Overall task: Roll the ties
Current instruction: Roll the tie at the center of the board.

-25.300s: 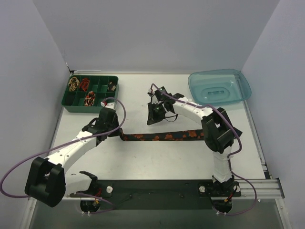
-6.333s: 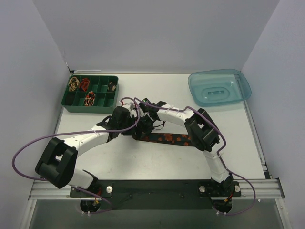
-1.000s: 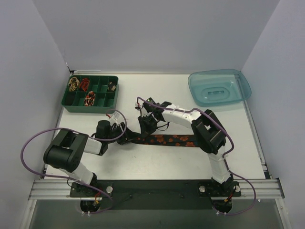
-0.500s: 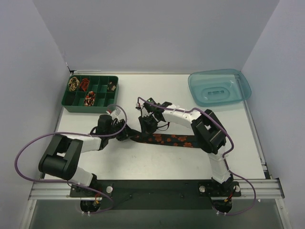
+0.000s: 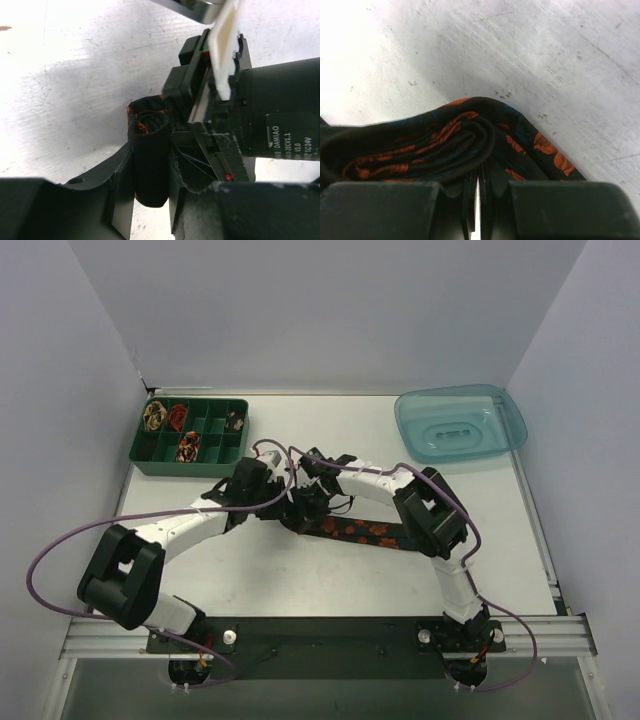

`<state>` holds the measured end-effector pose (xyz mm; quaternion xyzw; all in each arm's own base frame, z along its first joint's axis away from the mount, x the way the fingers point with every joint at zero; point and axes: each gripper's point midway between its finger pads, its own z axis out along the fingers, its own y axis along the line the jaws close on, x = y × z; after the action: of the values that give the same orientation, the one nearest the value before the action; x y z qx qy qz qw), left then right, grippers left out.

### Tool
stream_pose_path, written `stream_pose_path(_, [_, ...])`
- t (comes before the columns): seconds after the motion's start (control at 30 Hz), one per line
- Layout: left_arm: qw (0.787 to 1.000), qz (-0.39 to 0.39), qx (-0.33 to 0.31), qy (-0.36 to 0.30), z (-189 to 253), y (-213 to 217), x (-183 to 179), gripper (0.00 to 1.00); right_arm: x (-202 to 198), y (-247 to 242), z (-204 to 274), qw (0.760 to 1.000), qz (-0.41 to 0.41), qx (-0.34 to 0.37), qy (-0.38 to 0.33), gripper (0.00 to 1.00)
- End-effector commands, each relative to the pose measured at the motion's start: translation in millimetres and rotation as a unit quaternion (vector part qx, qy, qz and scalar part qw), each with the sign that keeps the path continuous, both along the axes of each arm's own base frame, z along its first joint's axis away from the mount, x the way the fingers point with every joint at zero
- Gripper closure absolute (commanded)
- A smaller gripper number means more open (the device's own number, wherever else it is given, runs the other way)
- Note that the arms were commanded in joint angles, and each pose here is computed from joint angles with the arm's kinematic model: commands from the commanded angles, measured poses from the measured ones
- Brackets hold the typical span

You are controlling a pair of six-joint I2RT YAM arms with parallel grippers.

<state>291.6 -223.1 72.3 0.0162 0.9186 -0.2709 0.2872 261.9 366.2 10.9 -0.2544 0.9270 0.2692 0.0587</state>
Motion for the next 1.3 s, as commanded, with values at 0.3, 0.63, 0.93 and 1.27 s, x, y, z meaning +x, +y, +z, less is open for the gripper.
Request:
stream_pose_path(0.3, [0.994, -0.043, 0.104, -0.013, 15.0, -27.3, -3.9, 0.76, 6.3, 5.8, -12.7, 1.000, -0.005, -0.007, 0.001, 0.97])
stream_pose_path(0.63, [0.983, -0.035, 0.180, -0.022, 13.7, -28.4, -1.8, 0.77, 5.7, 7.2, -10.6, 1.000, -0.006, 0.000, 0.006, 0.96])
stream_pose_path(0.93, [0.973, 0.000, 0.232, -0.020, 0.4, -9.1, 2.8, 0.77, 7.7, 1.0, 11.9, 0.999, -0.020, 0.043, 0.021, 0.96])
stream_pose_path(1.27, [0.957, 0.017, 0.287, -0.020, 2.2, 14.5, 2.4, 0.77, 25.0, -28.8, 53.5, 0.995, -0.055, 0.083, 0.000, 0.96])
